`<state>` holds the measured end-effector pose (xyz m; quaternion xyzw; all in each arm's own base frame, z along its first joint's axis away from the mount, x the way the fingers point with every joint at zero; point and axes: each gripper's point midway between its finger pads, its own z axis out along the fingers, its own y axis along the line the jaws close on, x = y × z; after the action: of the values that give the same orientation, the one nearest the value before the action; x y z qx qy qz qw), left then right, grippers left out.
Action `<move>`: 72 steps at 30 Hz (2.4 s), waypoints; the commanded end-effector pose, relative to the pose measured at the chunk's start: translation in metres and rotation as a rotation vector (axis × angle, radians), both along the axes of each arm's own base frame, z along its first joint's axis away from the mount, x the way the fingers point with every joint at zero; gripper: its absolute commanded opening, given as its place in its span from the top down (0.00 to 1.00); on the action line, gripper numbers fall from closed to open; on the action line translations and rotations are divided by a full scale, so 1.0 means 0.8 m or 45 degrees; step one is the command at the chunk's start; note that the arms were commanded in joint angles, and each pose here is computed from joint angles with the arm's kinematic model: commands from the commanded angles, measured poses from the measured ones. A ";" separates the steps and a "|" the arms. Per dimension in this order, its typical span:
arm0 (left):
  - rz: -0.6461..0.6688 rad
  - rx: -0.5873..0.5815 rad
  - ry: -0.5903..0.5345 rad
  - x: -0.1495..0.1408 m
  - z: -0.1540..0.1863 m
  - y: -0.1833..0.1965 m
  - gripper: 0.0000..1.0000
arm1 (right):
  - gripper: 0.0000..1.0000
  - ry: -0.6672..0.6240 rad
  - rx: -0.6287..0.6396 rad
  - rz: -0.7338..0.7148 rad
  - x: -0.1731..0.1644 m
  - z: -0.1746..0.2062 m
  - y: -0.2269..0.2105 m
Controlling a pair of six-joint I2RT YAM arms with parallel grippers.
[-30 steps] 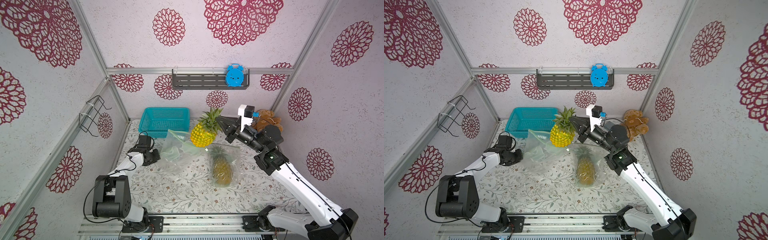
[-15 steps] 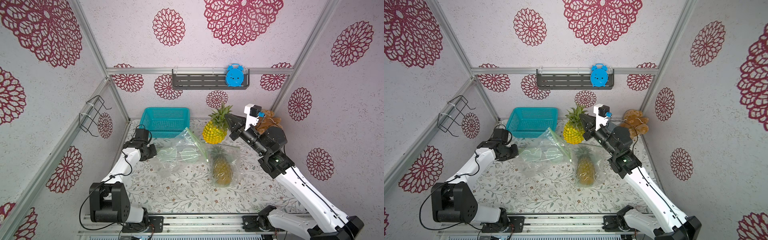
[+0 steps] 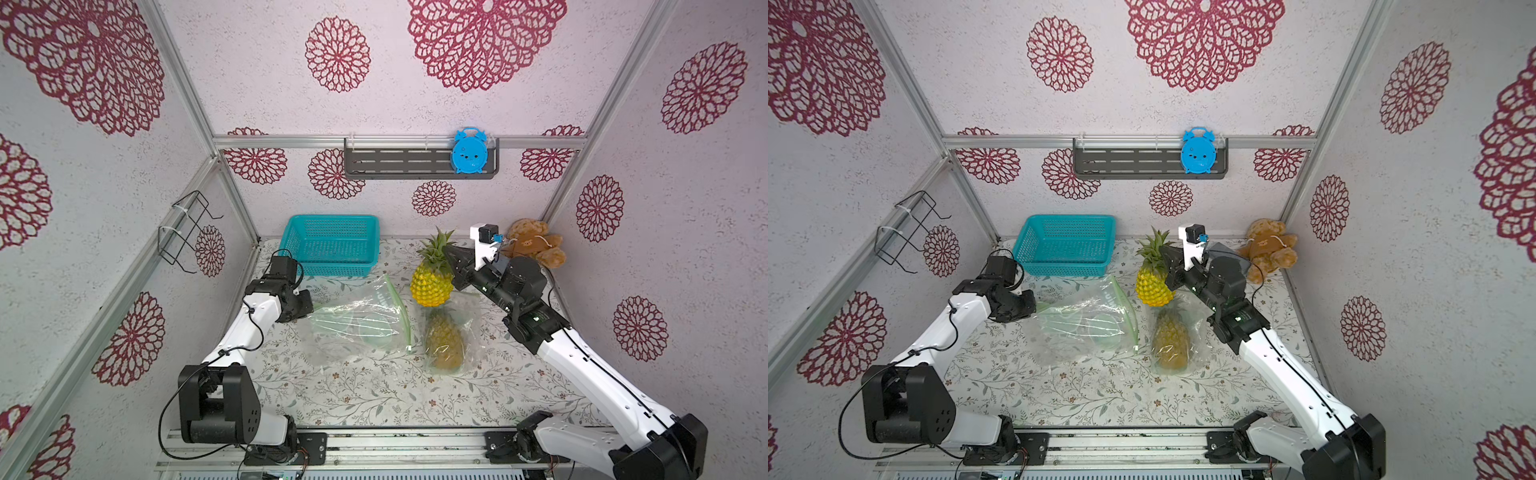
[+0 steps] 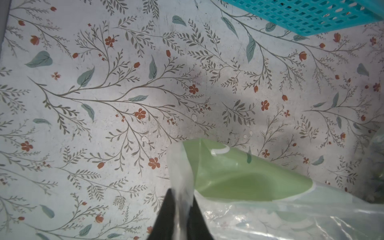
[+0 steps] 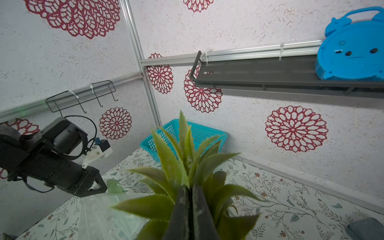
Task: Open the zip-top bag and take out the pineapple
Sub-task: Place the zipper food storage bag at the center of the board, then place the pineapple in the basket.
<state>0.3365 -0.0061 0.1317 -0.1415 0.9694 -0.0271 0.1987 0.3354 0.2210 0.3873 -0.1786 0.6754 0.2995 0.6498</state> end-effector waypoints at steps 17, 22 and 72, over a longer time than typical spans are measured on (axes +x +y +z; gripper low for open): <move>-0.564 -0.407 -0.751 0.021 0.193 -0.107 0.14 | 1.00 -0.281 0.142 0.332 -0.028 0.100 0.034; -0.829 -0.564 -0.956 -0.006 0.249 -0.151 0.06 | 1.00 -0.285 0.139 0.495 -0.042 0.108 0.055; -1.335 -0.729 -1.096 -0.048 0.301 -0.260 0.41 | 1.00 -0.179 0.199 1.149 -0.106 0.110 0.215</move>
<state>0.3023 -0.2041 0.3559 0.2935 0.7280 -0.4081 0.4662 0.2734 0.3954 0.4184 -0.4035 0.5425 0.5786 0.4562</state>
